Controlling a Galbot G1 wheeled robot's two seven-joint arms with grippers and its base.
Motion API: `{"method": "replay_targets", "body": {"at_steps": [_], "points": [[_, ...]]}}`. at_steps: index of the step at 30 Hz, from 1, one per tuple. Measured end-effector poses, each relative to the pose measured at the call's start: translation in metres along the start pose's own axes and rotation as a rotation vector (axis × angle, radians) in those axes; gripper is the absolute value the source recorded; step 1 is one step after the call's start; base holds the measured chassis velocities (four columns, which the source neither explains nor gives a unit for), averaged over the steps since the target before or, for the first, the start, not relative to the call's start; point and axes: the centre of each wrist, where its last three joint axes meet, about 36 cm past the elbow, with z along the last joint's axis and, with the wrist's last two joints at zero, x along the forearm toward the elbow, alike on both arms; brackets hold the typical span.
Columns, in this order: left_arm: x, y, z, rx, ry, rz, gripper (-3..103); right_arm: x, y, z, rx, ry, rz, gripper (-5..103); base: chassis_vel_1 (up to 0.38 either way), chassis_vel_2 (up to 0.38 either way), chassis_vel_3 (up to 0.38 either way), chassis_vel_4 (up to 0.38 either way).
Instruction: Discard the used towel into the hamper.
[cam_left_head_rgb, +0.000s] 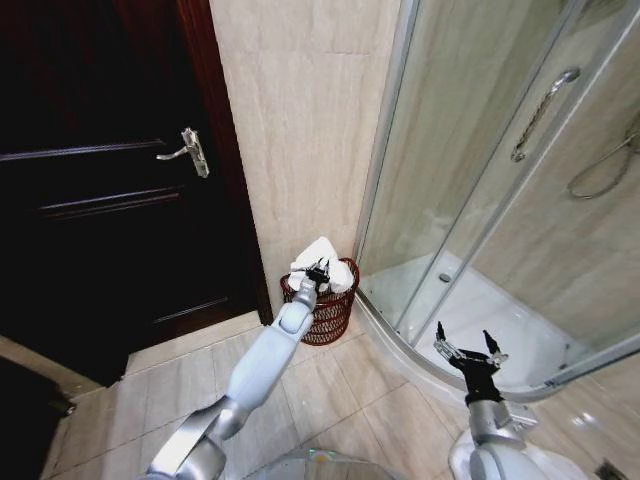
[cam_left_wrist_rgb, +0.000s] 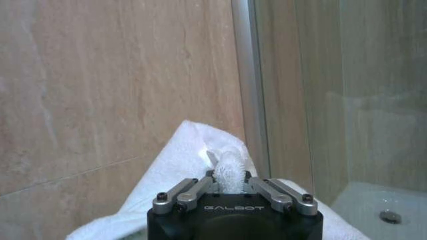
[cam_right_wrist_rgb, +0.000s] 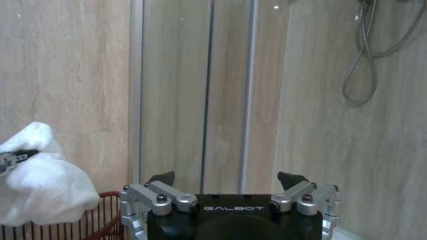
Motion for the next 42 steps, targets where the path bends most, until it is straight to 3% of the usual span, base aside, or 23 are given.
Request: {"method": "replay_targets", "body": {"at_steps": [7,15,16,18,19,21,23,25,27,29,30,33,39,41,42], "points": [[-0.005,0.000,0.002,-0.019,0.022,-0.017,9,-0.001,0.000,0.000,-0.002,-0.001,0.001,100,0.000,0.000,0.000,0.000],[-0.013,0.008,0.009,-0.052,0.059,-0.031,40,0.000,-0.002,0.000,-0.002,-0.002,0.004,100,0.000,0.000,0.000,0.000],[-0.014,0.008,0.009,-0.054,0.060,-0.032,40,0.000,-0.002,0.000,-0.002,-0.003,0.005,100,0.000,0.000,0.000,0.000],[-0.017,0.008,0.008,-0.058,0.062,-0.031,51,0.000,-0.002,-0.001,-0.002,-0.006,0.008,100,0.000,0.000,0.000,0.000],[-0.017,0.008,0.008,-0.058,0.062,-0.031,51,0.000,-0.002,-0.001,-0.002,-0.006,0.008,100,0.000,0.000,0.000,0.000],[-0.018,0.008,0.007,-0.060,0.060,-0.028,61,0.001,-0.003,-0.002,-0.002,-0.007,0.011,100,0.000,0.000,0.000,0.000],[-0.018,0.008,0.007,-0.060,0.060,-0.028,61,0.001,-0.003,-0.002,-0.002,-0.007,0.011,100,0.000,0.000,0.000,0.000],[-0.017,0.010,0.007,-0.066,0.062,-0.024,78,0.002,-0.004,-0.001,-0.001,-0.009,0.012,100,0.000,0.000,0.000,0.000],[-0.016,0.011,0.007,-0.067,0.061,-0.024,78,0.002,-0.003,-0.001,-0.001,-0.010,0.012,100,0.000,0.000,0.000,0.000],[-0.009,0.014,0.008,-0.065,0.057,-0.023,89,0.002,-0.002,-0.001,-0.002,-0.010,0.010,100,0.000,0.000,0.000,0.000],[-0.009,0.014,0.008,-0.065,0.057,-0.023,89,0.002,-0.002,-0.001,-0.002,-0.010,0.010,100,0.000,0.000,0.000,0.000],[0.013,0.020,0.001,-0.032,0.041,-0.018,99,0.002,-0.002,-0.003,-0.003,-0.016,0.008,100,0.000,0.000,0.000,0.000],[0.062,0.030,-0.006,0.027,0.014,-0.060,100,0.001,0.000,-0.006,-0.008,-0.022,0.003,100,0.000,0.000,0.000,0.000],[0.089,0.031,-0.006,0.057,0.006,-0.135,100,0.001,0.002,-0.007,-0.011,-0.027,-0.008,100,0.000,0.000,0.000,0.000],[0.089,0.031,-0.006,0.057,0.006,-0.135,100,0.001,0.002,-0.007,-0.011,-0.027,-0.008,100,0.000,0.000,0.000,0.000]]}}
